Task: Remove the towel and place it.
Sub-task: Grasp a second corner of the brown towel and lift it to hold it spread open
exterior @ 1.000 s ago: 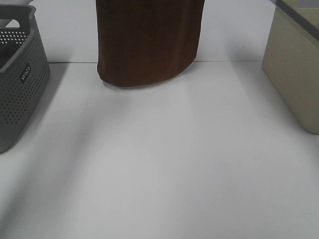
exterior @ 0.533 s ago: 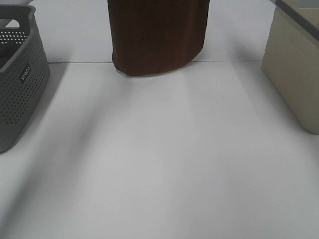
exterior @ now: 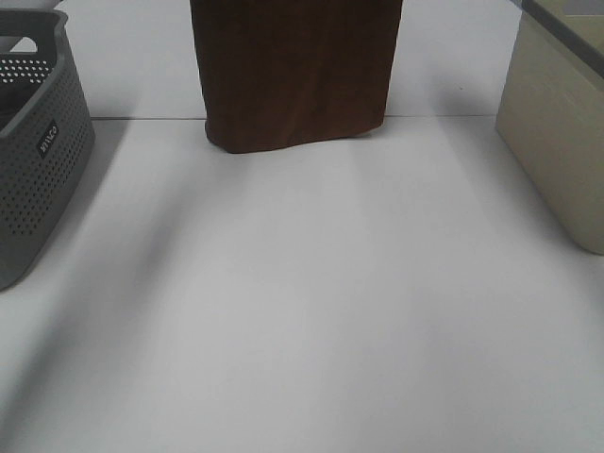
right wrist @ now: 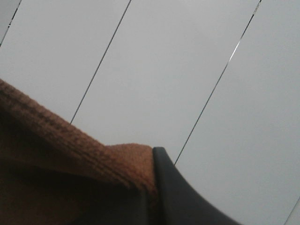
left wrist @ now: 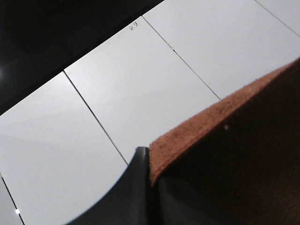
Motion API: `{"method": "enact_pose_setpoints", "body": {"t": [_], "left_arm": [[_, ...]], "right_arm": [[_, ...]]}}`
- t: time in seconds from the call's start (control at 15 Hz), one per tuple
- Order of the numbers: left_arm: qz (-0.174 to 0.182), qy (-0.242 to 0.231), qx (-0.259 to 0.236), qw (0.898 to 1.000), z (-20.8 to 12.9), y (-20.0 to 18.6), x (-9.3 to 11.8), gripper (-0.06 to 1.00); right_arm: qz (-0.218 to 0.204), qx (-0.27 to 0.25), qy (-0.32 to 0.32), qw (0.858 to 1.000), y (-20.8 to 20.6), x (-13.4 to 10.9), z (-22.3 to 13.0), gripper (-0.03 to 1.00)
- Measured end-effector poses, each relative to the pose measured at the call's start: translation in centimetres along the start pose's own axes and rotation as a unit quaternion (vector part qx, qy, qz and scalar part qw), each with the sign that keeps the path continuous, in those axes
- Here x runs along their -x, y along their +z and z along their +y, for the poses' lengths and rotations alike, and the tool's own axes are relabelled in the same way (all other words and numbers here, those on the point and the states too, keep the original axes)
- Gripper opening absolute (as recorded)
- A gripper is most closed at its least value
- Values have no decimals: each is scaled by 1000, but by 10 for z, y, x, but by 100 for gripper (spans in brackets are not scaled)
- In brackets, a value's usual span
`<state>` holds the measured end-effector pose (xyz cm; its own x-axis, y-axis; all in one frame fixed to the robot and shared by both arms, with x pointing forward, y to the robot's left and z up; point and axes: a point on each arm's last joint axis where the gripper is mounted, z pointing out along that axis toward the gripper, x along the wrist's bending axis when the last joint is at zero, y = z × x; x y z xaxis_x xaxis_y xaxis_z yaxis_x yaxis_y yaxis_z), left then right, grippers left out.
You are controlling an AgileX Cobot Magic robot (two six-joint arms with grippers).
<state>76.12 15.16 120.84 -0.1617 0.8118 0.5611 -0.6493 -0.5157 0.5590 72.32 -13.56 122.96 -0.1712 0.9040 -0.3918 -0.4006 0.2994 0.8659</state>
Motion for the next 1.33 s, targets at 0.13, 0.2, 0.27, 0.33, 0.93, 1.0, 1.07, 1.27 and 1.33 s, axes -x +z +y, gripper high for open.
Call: {"method": "enact_pose_setpoints", "body": {"t": [0.13,0.2,0.27,0.33,0.93,1.0,1.07,1.27,1.33], "left_arm": [[0,0,-2,1000,-2,0,-1,0],[-1,-1,-4,1000,-5,-1,1,0],[-2,-1,-5,1000,-6,-1,3,0],[-4,-1,-7,1000,-9,-2,5,0],[-108,-142,-249,952,-29,-11,15,0],[-115,-147,-267,945,-25,-12,12,0],[-129,-160,-299,932,-16,-14,4,0],[-176,-204,-373,888,22,-24,-25,0],[-199,-221,-397,868,34,-30,-32,0]], "right_arm": [[0,0,0,1000,0,0,0,1],[0,0,0,1000,0,0,0,1],[0,0,0,1000,0,0,0,1],[1,-3,0,1000,0,0,-1,1],[78,-175,89,977,-10,-12,-21,1],[86,-187,98,974,-12,-13,-19,1],[99,-204,115,967,-17,-13,-14,1],[138,-252,139,948,-36,-8,11,1],[150,-270,143,940,-44,-5,20,1]]}}
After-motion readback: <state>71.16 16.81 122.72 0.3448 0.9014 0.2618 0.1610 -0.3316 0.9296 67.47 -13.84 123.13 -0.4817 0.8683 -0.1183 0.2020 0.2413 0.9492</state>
